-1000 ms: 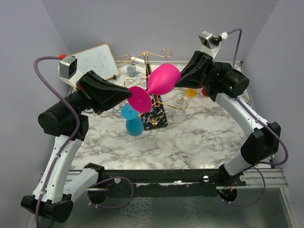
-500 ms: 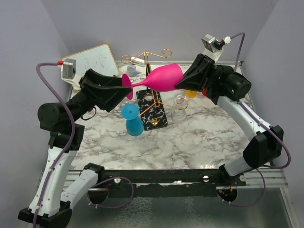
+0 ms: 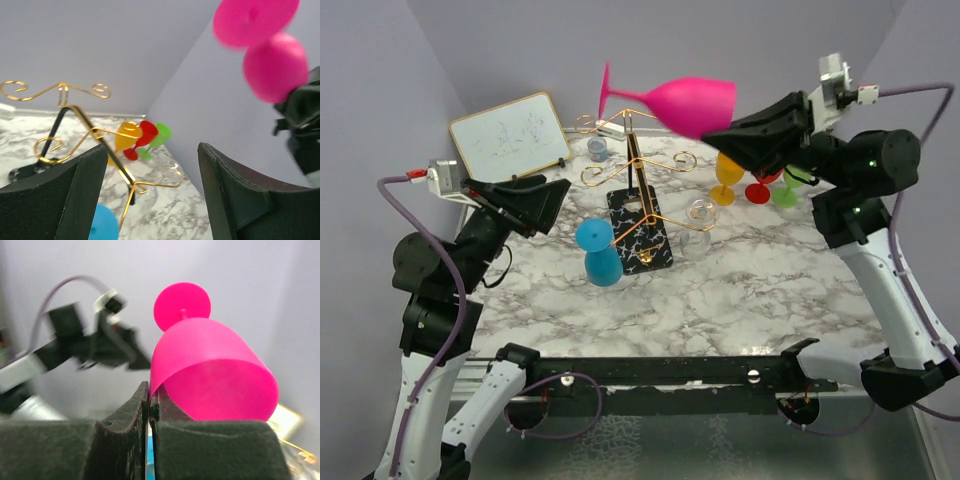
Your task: Take the wine glass off the wine glass rack
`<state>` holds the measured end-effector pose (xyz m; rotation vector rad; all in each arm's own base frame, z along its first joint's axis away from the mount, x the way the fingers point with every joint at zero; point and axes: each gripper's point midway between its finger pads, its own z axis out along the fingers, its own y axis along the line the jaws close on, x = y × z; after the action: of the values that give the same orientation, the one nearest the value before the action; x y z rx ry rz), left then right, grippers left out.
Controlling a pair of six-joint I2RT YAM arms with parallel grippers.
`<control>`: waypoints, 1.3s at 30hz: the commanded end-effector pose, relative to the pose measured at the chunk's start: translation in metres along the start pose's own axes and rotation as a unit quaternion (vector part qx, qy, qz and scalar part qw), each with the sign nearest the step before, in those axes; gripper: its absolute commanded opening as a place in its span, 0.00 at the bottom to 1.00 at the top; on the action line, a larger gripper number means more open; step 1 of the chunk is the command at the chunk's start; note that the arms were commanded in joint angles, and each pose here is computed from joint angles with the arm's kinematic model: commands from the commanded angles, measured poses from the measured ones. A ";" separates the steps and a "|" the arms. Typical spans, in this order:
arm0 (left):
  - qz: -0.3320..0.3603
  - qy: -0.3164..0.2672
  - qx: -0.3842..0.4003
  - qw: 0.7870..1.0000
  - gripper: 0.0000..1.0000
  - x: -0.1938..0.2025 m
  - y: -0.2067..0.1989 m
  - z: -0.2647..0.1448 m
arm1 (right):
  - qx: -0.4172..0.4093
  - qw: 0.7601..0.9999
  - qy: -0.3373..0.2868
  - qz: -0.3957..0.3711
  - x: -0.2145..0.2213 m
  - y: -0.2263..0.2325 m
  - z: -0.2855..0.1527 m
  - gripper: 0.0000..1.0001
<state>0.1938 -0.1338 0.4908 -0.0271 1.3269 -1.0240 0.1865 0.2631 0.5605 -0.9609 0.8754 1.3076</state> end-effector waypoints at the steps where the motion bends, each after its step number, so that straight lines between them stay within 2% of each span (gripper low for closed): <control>1: 0.033 0.036 -0.101 0.994 0.75 0.022 0.051 0.002 | 0.360 0.929 0.082 -0.020 0.030 -0.120 -0.055 0.01; 5: 0.040 0.088 -0.148 0.984 0.72 0.048 0.082 0.009 | 0.570 0.810 0.135 -0.033 0.043 -0.179 -0.125 0.01; 9: 0.057 0.104 -0.190 0.975 0.71 0.057 0.105 0.008 | 0.709 0.678 0.188 -0.058 0.053 -0.213 -0.192 0.01; 10: 0.063 0.106 -0.202 0.972 0.71 0.058 0.111 0.006 | 0.729 0.654 0.194 -0.060 0.054 -0.219 -0.205 0.01; 11: 0.069 0.105 -0.212 0.969 0.71 0.058 0.115 0.005 | 0.739 0.641 0.201 -0.054 0.057 -0.226 -0.216 0.01; 13: 0.077 0.107 -0.233 0.963 0.71 0.057 0.123 0.001 | 0.738 0.641 0.207 -0.036 0.060 -0.233 -0.223 0.01; 17: 0.091 0.124 -0.251 0.956 0.70 0.061 0.132 -0.002 | 0.709 0.671 0.216 -0.007 0.063 -0.224 -0.210 0.01; 24: 0.107 0.176 -0.279 0.938 0.69 0.080 0.152 -0.003 | 0.704 0.654 0.275 0.033 0.076 -0.189 -0.223 0.01; 33: 0.112 0.212 -0.292 0.926 0.67 0.093 0.163 -0.008 | 0.653 0.654 0.364 0.114 0.148 -0.149 -0.237 0.01; 39: 0.111 0.223 -0.291 0.924 0.67 0.095 0.160 -0.012 | 0.636 0.640 0.407 0.144 0.189 -0.139 -0.250 0.01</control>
<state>0.2759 -0.0967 0.3126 -0.1091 1.9887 -0.4386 0.3544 0.0905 0.3211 -0.0931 2.2206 0.0488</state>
